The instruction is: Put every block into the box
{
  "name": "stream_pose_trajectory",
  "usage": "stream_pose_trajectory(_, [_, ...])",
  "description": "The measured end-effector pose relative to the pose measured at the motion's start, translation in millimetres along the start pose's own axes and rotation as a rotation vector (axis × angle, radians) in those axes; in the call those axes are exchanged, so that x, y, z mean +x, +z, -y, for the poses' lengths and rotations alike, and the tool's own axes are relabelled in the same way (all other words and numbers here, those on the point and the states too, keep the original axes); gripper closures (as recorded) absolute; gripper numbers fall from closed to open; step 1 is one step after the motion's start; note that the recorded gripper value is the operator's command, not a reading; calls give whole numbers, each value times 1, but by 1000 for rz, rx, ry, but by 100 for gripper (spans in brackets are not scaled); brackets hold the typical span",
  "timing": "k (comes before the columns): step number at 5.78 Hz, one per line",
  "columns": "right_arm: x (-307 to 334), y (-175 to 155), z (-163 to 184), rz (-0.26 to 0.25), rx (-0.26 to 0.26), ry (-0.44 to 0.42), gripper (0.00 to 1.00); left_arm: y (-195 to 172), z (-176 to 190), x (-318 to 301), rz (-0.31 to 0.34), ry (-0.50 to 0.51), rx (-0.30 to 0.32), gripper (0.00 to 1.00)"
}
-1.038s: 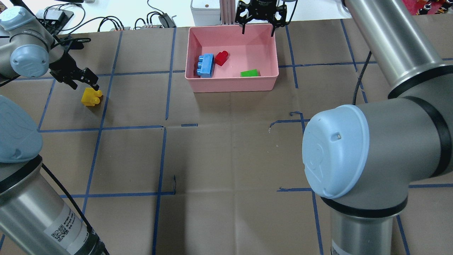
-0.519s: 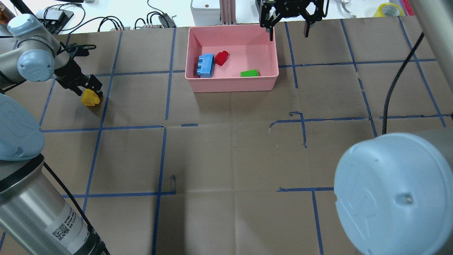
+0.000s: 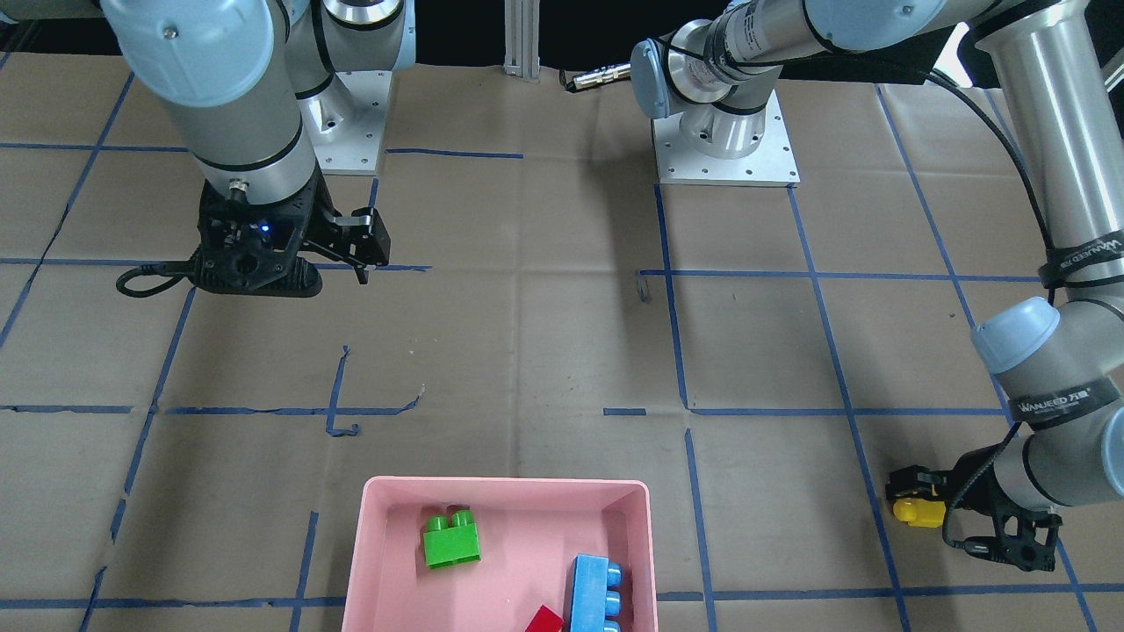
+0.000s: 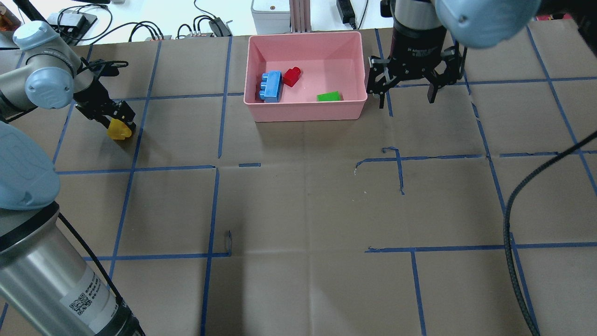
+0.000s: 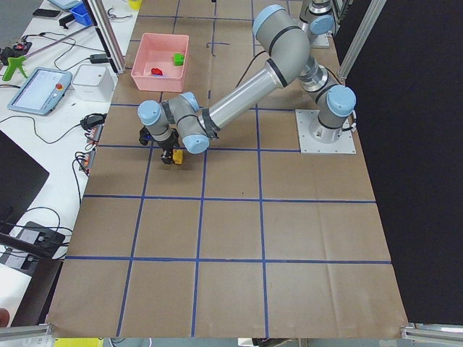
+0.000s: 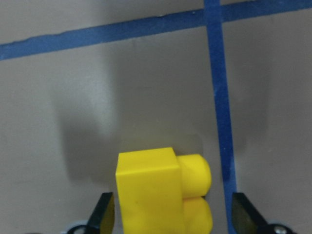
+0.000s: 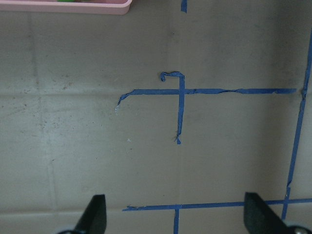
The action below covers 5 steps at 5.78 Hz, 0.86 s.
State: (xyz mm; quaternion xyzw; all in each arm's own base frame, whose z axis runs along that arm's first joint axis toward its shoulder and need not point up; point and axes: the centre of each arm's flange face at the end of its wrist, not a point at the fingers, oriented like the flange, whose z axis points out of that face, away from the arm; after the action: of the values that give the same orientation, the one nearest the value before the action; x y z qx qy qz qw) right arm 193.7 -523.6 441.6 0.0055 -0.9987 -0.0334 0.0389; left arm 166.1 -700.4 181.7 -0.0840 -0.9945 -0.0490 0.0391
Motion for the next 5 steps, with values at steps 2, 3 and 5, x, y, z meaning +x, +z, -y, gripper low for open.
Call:
stream_pose_trajectory(2, [0, 6, -35, 10, 77, 0, 0, -5, 0, -3, 26, 3, -9, 91])
stream_pose_trajectory(3, [1, -5, -50, 11, 101, 0, 0, -20, 0, -4, 44, 6, -5, 95])
stream_pose_trajectory(5, [6, -35, -73, 14, 141, 5, 0, -102, -10, 4, 64, 7, -8, 96])
